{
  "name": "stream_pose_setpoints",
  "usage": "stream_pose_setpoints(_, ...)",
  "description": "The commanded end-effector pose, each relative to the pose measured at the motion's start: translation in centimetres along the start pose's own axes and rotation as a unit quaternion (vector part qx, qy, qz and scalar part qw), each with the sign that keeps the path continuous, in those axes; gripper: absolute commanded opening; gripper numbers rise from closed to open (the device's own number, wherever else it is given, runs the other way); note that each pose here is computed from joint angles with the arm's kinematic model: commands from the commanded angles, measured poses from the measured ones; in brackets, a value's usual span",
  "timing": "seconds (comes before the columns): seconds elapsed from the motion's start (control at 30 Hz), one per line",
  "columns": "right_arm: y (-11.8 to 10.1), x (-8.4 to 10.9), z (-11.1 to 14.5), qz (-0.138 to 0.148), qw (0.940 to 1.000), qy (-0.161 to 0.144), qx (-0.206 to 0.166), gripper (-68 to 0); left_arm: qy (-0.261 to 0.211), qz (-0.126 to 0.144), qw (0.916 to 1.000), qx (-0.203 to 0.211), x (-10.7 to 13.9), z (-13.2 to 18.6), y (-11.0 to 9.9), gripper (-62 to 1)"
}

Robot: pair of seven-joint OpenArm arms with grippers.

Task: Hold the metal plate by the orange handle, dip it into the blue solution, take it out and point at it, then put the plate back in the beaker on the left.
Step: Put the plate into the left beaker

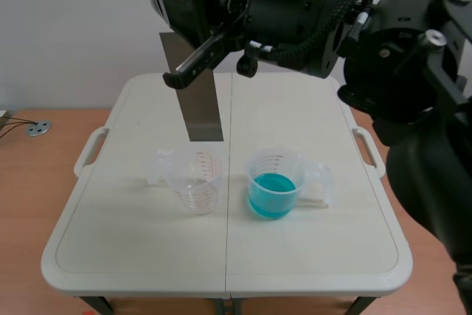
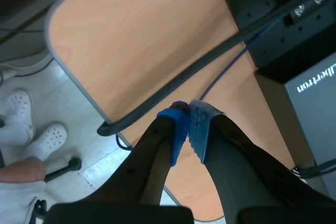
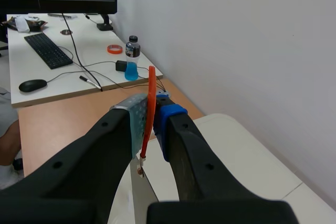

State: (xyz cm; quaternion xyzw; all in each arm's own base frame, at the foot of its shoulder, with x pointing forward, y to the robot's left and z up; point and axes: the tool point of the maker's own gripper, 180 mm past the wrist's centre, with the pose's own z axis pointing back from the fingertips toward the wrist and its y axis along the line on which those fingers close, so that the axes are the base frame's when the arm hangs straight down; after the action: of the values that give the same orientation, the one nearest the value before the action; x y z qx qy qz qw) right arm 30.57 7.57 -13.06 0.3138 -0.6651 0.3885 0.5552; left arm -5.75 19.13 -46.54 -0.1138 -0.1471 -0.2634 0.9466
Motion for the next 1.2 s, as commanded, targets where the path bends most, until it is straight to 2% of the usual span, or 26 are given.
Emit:
stream_pose_setpoints(0.0, 0.1, 1.7, -0.5, 0.009, 0.9997, -0.024, 0.004, -66.2, -0.003, 0.001, 1.0000, -0.005, 0.1, 0.0, -0.4, -59.8)
stream_pose_setpoints(0.2, 0.6, 1.6, -1.4, -0.004, 0.9996, -0.028, 0.002, -66.2, 0.004, 0.004, 0.9999, -0.008, -0.4, -0.9, -0.3, -59.8)
stream_pose_setpoints(0.53, 0.6, 0.0, -3.2, -0.026, 0.9995, -0.014, 0.009, -66.2, 0.011, 0.006, 0.9998, -0.017, -0.9, -1.3, -0.7, -59.8)
stream_pose_setpoints(1.17, 0.5, -4.5, -4.0, -0.077, 0.9967, 0.026, 0.008, -66.2, 0.007, 0.010, 0.9996, -0.025, -0.7, -1.6, -1.6, -59.8)
